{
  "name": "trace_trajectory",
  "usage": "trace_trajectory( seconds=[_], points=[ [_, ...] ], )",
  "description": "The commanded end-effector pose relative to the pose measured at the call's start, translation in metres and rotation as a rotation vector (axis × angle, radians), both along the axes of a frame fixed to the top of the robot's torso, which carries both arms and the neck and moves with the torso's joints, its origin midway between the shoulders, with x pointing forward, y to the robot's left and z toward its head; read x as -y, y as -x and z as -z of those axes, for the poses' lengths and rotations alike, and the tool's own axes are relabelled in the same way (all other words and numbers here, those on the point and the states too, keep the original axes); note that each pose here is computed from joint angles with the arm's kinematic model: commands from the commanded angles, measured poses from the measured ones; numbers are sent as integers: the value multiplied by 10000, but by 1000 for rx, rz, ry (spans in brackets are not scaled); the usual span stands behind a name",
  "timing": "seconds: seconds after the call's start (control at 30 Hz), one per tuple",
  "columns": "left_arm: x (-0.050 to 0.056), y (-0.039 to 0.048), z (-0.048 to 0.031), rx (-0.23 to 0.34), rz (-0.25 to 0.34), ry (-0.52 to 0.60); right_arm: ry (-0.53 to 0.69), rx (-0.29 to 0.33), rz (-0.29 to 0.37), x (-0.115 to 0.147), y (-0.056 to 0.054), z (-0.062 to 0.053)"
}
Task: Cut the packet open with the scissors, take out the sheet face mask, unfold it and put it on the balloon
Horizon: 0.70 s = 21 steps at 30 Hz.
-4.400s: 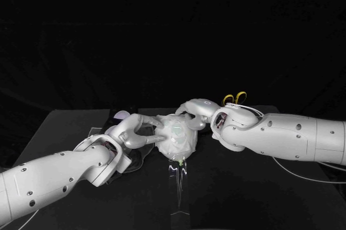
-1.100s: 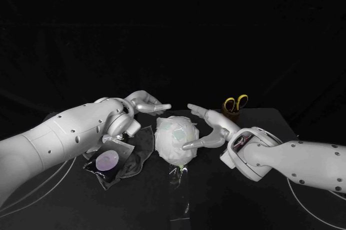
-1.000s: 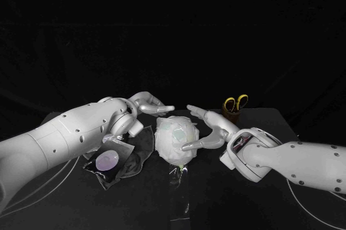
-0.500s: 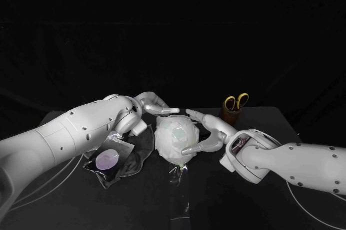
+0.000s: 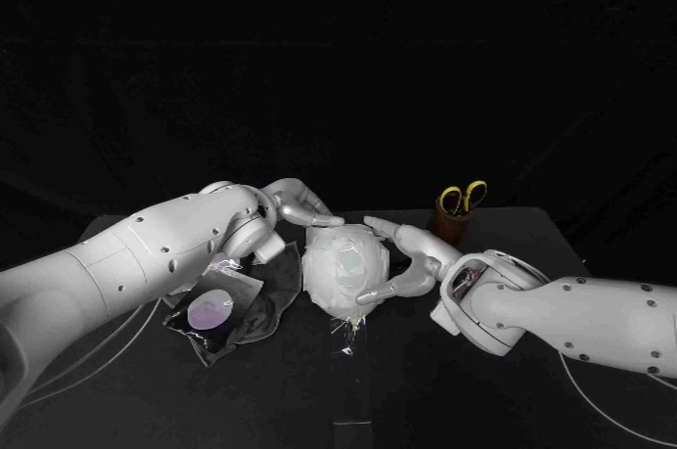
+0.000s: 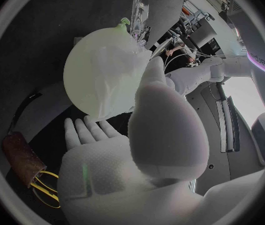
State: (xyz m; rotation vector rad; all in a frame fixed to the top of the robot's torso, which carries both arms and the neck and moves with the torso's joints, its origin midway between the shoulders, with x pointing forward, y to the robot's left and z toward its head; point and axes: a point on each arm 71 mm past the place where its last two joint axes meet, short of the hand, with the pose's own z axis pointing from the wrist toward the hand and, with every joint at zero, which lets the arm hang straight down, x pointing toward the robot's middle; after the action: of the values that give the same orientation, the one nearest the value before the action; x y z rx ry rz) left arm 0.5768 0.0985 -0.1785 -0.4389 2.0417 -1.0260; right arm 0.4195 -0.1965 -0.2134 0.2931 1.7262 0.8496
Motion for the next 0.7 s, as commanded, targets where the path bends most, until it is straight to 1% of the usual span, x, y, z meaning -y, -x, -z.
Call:
trace_trajectory(
  seconds=[0.03, 0.23, 0.37, 0.53, 0.7],
  points=[
    [39, 13, -6, -7, 28, -10, 24, -7, -12, -9, -2, 14],
    [53, 13, -3, -8, 33, -14, 29, -13, -9, -13, -9, 22],
    [72, 5, -4, 2, 32, -17, 39, -18, -11, -21, -6, 27],
    [106, -11, -5, 47, 33, -30, 54, -17, -15, -32, -3, 30],
    [127, -26, 5, 117, 29, -44, 65, -14, -15, -34, -3, 30]
  ],
)
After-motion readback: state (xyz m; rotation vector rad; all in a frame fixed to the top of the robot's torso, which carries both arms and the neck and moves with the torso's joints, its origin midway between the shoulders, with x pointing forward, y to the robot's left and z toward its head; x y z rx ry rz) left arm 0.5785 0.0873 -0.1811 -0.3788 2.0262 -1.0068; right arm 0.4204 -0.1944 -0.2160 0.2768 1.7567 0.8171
